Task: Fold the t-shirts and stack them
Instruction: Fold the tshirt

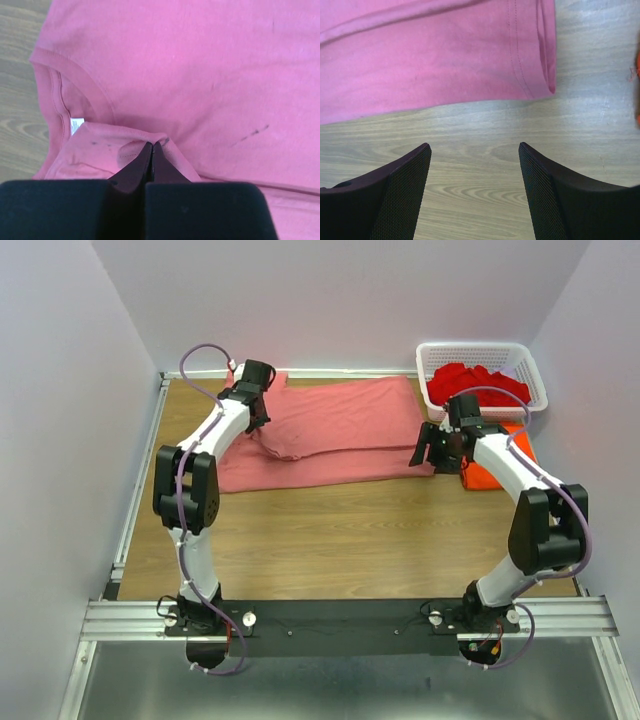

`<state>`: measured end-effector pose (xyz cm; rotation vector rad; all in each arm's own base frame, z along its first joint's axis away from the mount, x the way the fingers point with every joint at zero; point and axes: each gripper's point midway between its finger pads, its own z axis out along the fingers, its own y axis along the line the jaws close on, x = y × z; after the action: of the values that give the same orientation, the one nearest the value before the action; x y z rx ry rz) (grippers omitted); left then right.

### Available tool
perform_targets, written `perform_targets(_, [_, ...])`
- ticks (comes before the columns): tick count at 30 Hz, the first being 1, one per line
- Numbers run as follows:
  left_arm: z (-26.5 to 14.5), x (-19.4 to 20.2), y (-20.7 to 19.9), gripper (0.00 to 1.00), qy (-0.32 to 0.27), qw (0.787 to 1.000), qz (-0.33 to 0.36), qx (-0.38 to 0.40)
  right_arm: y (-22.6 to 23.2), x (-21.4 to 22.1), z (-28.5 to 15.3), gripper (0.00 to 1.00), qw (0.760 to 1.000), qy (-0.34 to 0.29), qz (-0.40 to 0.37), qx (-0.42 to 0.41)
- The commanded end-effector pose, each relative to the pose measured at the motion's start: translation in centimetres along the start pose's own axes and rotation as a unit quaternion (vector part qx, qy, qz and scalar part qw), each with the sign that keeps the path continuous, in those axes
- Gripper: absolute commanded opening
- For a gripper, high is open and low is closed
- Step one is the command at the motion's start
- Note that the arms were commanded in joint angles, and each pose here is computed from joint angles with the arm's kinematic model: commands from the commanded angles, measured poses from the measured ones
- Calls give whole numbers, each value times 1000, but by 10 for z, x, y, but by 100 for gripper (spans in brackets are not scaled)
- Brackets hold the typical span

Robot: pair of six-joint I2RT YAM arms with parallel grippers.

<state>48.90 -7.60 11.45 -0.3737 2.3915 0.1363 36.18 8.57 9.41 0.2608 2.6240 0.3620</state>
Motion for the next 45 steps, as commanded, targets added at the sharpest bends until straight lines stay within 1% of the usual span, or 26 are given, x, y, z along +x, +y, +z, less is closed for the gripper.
perform_targets(1, [11,-22,7,0,-25,999,-15,-17,6,-15,5,78,1000,-12,-14,-12])
perform_targets(9, [28,-27,7,0,-22,999,-37,-10,5,-33,18,77,999,-33,12,7])
perform_targets(17, [38,-24,16,0,-18,998,-58,-18,1,-36,30,76,999,-37,22,15])
perform_targets(21, [33,-39,21,0,-34,997,-72,-10,-1,-35,33,76,999,-37,21,18])
perform_targets(27, [41,-39,17,0,-36,997,-66,-5,-6,-31,38,76,999,-37,25,27])
perform_targets(29, [43,-38,19,2,-35,997,-68,-11,-7,-33,38,76,998,-43,25,31])
perform_targets(32, [45,-37,24,7,-33,996,-76,-16,-11,-34,39,76,998,-47,26,38])
perform_targets(35, [40,-45,29,27,-40,995,-90,-16,-10,-34,40,76,998,-49,28,38])
perform_targets(36, [38,-47,31,39,-41,995,-92,-18,-9,-34,40,76,998,-48,29,35])
perform_targets(38, [23,-57,34,49,-55,993,-100,-16,-5,-36,38,75,998,-52,32,24])
perform_targets(39, [11,-62,39,56,-65,992,-105,-15,3,-36,35,75,998,-52,34,3])
perform_targets(41, [-2,-62,44,60,-74,991,-113,-10,15,-34,34,75,998,-50,37,-30])
perform_targets(42, [-16,-60,50,61,-80,990,-117,-6,26,-35,32,74,996,-53,38,-61])
perform_targets(45, [-34,-47,60,62,-82,989,-125,0,36,-33,31,74,993,-53,43,-94])
